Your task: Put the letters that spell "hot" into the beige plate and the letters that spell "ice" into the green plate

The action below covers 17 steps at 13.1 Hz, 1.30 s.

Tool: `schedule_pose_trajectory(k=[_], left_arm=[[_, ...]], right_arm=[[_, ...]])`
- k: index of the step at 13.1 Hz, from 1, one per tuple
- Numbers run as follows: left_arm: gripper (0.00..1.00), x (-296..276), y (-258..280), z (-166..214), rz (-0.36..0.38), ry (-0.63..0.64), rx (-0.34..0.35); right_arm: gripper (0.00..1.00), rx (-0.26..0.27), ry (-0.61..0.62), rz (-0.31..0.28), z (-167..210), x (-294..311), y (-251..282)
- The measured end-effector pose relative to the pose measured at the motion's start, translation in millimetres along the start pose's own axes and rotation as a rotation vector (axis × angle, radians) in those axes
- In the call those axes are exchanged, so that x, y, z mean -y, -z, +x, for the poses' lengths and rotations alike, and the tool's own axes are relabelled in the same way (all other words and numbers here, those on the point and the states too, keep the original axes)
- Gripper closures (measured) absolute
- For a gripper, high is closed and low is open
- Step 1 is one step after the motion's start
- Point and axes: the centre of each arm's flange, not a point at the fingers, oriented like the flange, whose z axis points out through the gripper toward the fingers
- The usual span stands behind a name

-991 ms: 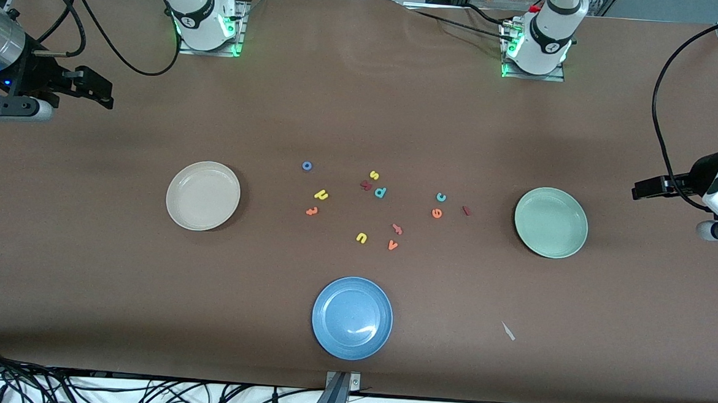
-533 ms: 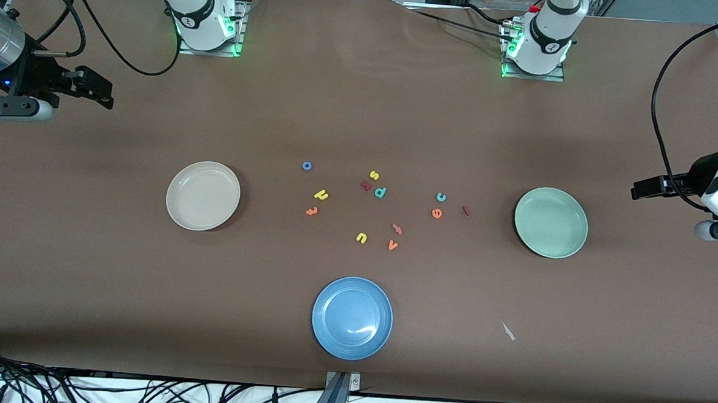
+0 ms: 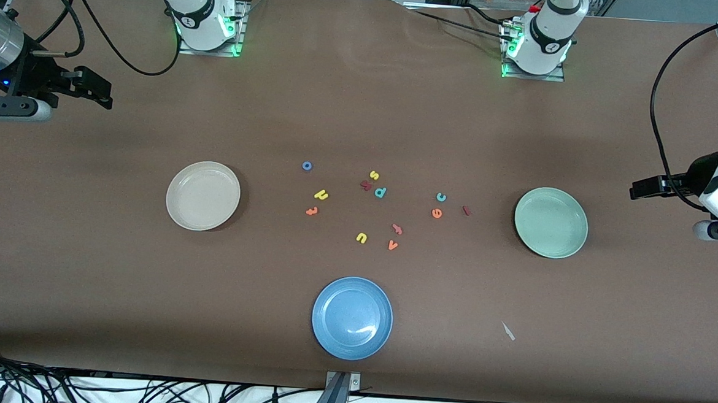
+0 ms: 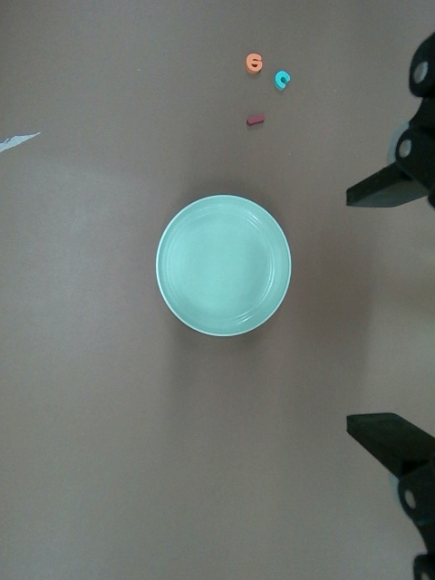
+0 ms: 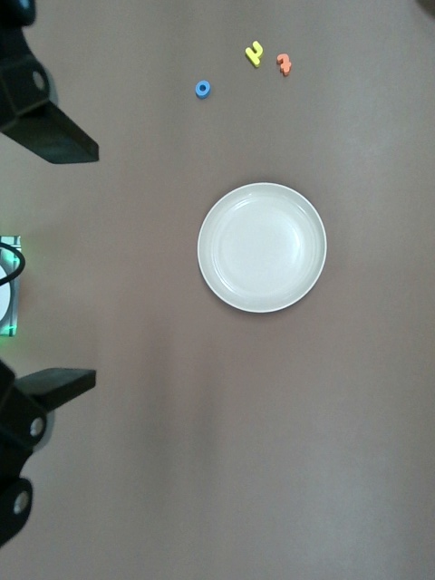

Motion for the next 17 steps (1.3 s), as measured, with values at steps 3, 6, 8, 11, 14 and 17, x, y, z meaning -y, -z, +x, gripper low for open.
schedule_pose_trajectory(k=[3,6,8,11,14,17], left_arm=[[0.0,-1.4,0.0,-0.1,0.0,-0.002,0.0],[0.0,-3.4,-0.1,-0.2,0.001,-0.005,0.0],[0.0,-3.6,-2.1,0.8,0.001,-0.005,0.004],[0.0,-3.6,-6.6,3.2,0.0,-0.006,0.011],[0.0,-3.8,-8.0,3.9,0.0,-0.006,0.014],[0.0,-4.0,-8.0,3.9,0.0,-0.006,0.014]], right_arm=[[0.0,-0.005,-0.012,0.033,0.1,-4.7,2.8],[0.0,-0.015,-0.005,0.04,-0.5,-0.5,7.1],[0.0,-0.015,0.0,0.04,-0.6,1.9,7.1],[0.0,-0.015,0.004,0.04,-0.6,1.7,7.1],[0.0,-0.015,0.009,0.04,-0.6,1.7,7.1],[0.0,-0.015,0.009,0.04,-0.6,1.4,7.1]])
